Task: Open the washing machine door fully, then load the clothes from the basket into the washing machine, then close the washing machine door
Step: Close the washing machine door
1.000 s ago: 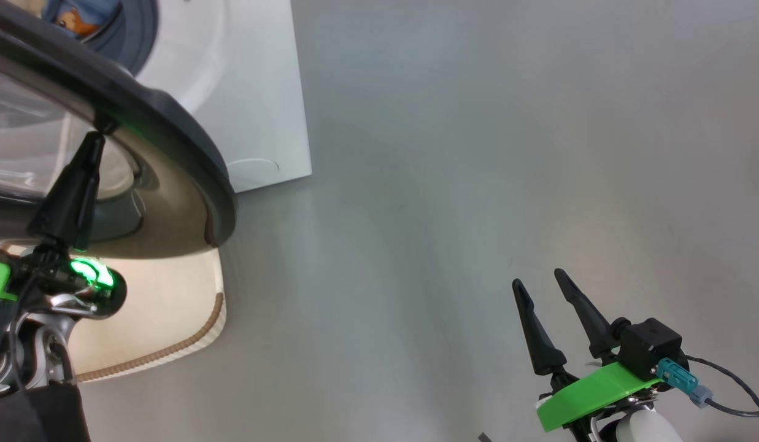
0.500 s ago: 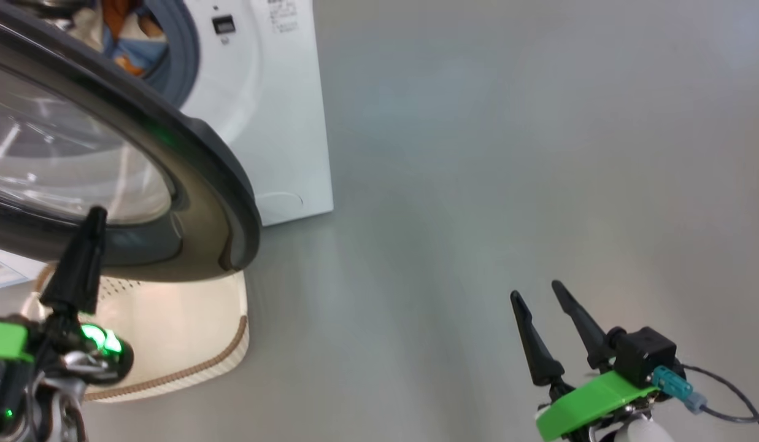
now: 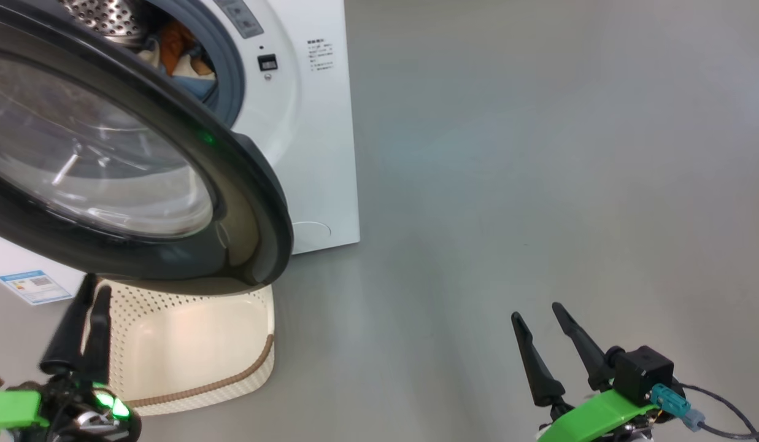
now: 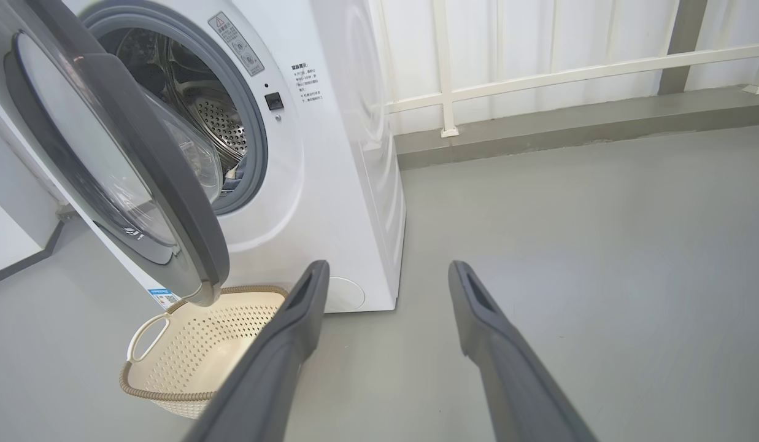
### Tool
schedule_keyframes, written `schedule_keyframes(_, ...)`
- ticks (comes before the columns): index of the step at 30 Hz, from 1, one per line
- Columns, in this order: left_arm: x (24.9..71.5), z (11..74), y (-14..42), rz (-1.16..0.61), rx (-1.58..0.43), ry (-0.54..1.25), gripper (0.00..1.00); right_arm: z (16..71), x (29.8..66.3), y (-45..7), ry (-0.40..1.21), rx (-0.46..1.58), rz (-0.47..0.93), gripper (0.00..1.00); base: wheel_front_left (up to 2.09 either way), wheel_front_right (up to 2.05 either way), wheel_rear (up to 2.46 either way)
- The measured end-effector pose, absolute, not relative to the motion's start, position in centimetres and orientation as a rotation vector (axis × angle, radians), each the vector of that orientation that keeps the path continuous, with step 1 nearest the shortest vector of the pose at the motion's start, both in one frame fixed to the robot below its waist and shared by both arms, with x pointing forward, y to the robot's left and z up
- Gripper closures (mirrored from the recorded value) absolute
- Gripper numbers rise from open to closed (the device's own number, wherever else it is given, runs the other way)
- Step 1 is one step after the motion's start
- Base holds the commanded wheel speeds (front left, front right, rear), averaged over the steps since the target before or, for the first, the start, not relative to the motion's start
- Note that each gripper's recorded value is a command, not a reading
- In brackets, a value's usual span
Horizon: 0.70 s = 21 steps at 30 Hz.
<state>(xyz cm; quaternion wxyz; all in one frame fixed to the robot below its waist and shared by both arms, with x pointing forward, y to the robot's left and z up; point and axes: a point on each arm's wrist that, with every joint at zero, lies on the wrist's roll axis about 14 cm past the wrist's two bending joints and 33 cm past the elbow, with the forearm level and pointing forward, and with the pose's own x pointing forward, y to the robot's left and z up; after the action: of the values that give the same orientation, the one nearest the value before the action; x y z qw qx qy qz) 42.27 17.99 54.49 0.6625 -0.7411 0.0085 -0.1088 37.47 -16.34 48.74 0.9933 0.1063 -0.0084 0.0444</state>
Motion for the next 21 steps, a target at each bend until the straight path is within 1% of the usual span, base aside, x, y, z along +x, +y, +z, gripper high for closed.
schedule_keyframes(6, 40.9, 54.6, 19.8, -0.181, -1.672, -0.048, 0.0, 48.7, 37.3, -15.7, -0.015, 0.216, 0.108, 0.0, 0.0, 0.0, 0.0)
schedule_keyframes(12, 40.6, 57.2, 22.5, -0.119, -1.6, -0.225, 0.0, 48.9, 37.5, -15.5, -0.02, 0.236, 0.11, 0.0, 0.0, 0.0, 0.0)
schedule_keyframes(15, 40.1, 58.7, 23.5, -0.079, -1.466, -0.308, 0.0, 49.1, 37.6, -15.5, -0.027, 0.251, 0.109, 0.0, 0.0, 0.0, 0.0)
schedule_keyframes(20, 39.4, 58.9, 23.4, -0.029, -1.232, -0.342, 0.0, 49.2, 37.6, -15.5, -0.032, 0.25, 0.11, 0.0, 0.0, 0.0, 0.0)
schedule_keyframes(21, 39.2, 58.7, 22.9, -0.037, -1.144, -0.331, 0.0, 49.3, 37.6, -15.5, -0.032, 0.249, 0.11, 0.0, 0.0, 0.0, 0.0)
